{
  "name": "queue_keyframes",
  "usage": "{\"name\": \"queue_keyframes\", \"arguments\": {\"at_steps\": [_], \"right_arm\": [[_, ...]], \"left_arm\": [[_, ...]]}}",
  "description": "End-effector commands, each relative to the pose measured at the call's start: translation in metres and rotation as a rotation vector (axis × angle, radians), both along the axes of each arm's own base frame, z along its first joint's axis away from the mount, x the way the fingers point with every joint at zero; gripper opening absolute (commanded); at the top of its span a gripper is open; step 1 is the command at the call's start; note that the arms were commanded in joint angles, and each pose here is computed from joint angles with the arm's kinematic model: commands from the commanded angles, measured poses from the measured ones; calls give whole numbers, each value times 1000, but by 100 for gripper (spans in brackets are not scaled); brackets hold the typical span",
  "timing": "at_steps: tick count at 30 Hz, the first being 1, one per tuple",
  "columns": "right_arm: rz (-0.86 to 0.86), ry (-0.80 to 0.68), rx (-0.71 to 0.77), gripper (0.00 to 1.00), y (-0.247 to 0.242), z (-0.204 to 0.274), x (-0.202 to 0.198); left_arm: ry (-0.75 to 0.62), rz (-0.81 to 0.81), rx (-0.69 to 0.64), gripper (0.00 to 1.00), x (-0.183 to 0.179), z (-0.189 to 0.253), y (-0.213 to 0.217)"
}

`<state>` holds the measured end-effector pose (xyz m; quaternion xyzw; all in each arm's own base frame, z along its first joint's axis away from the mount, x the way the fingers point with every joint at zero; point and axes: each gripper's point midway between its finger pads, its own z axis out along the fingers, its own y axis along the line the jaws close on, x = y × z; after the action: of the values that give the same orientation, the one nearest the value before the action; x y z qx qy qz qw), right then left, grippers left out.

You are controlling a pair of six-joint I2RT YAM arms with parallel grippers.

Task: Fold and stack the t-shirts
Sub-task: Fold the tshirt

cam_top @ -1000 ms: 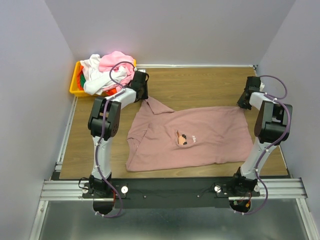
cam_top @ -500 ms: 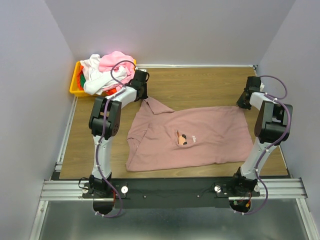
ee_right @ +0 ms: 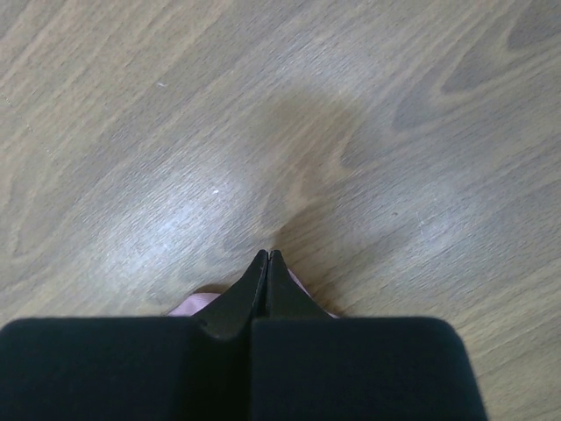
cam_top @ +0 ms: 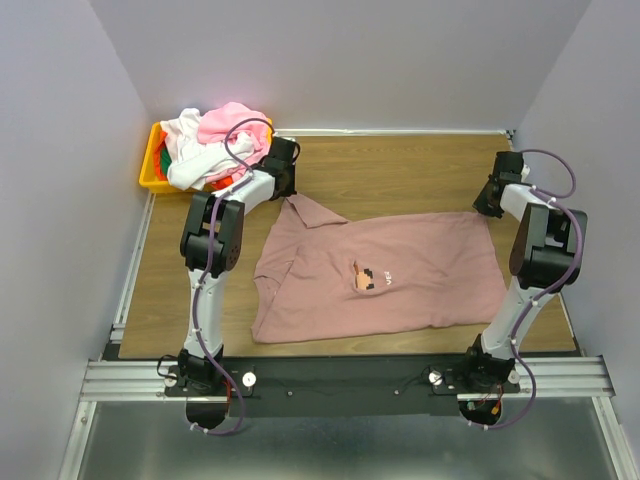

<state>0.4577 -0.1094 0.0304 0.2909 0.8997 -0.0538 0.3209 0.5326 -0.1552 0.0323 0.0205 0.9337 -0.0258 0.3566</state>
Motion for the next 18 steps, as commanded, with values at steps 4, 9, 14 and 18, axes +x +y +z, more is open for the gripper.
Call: {"name": "queue_keyframes", "arguments": {"at_steps": [4,9,14,18], "right_arm": [[1,-11,23,0,2,8,-5],[7,-20,26,0,3,12,-3],[12,-34,26,0,3,18,-2],[17,-35,30,0,5,19,-3]], "left_arm": [[26,-9,6,0,-5,-5,1],[-59,-29,-72,0,4,36,-12],[-86,-72,-122,0,11,60,-25],[-92,-79,-126,0,12,69,-26]]}}
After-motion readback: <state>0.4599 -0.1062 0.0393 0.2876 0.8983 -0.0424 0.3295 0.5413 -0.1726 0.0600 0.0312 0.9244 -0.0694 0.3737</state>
